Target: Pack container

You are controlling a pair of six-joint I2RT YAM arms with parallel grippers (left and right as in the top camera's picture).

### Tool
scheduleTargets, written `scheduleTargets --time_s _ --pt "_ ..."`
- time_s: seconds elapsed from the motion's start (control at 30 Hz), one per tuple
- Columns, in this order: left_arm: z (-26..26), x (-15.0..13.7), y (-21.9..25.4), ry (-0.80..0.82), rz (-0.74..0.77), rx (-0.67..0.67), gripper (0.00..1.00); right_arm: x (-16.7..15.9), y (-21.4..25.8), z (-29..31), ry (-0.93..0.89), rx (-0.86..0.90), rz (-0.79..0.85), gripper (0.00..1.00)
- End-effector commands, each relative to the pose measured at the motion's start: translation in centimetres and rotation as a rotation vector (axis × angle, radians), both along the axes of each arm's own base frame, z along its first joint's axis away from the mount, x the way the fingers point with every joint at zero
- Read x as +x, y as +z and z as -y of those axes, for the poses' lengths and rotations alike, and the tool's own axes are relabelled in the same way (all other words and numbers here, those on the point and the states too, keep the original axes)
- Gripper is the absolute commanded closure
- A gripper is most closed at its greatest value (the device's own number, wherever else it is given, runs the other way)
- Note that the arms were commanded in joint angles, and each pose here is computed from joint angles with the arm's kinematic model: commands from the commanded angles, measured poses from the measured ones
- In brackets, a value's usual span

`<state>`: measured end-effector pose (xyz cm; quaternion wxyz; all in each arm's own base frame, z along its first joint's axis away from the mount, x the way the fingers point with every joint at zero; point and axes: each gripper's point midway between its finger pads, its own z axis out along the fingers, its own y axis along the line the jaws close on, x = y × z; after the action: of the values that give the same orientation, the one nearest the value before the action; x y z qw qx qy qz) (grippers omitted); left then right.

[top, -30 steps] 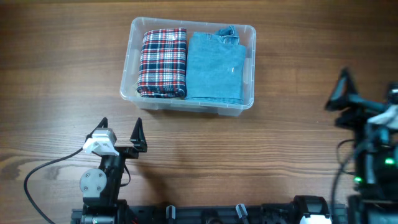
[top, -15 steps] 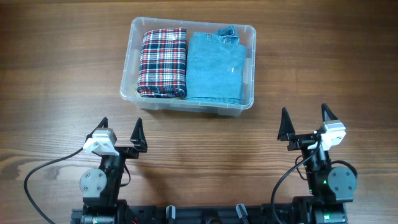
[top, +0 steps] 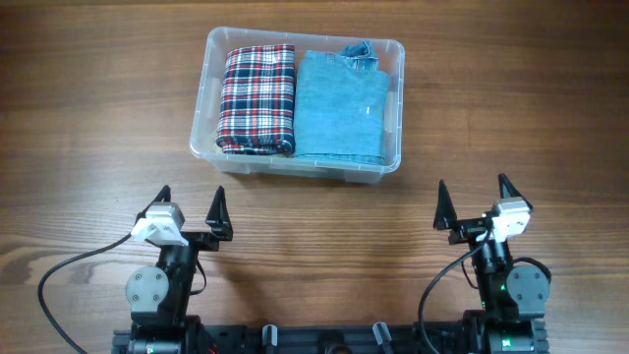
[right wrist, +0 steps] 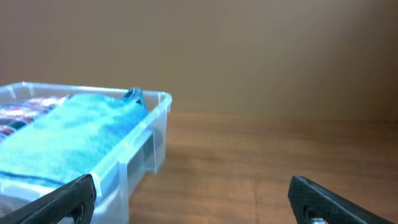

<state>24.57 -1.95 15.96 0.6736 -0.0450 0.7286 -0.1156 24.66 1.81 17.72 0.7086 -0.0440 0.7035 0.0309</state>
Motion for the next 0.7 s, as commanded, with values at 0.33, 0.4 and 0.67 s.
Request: scheduleTargets --time_s 0.33,0.4,0.67 --pt "0.19 -0.07 -0.08 -0.013 0.003 0.018 0.00 -0.11 0.03 -0.10 0.011 -0.057 0.011 0.00" --pt "0.19 -0.07 -0.08 -0.013 0.003 0.018 0.00 -0.11 0.03 -0.10 0.011 -0.057 0.011 0.00" --pt "0.19 -0.07 -0.08 -0.013 0.003 0.018 0.00 -0.11 0.03 -0.10 0.011 -0.058 0.011 0.00"
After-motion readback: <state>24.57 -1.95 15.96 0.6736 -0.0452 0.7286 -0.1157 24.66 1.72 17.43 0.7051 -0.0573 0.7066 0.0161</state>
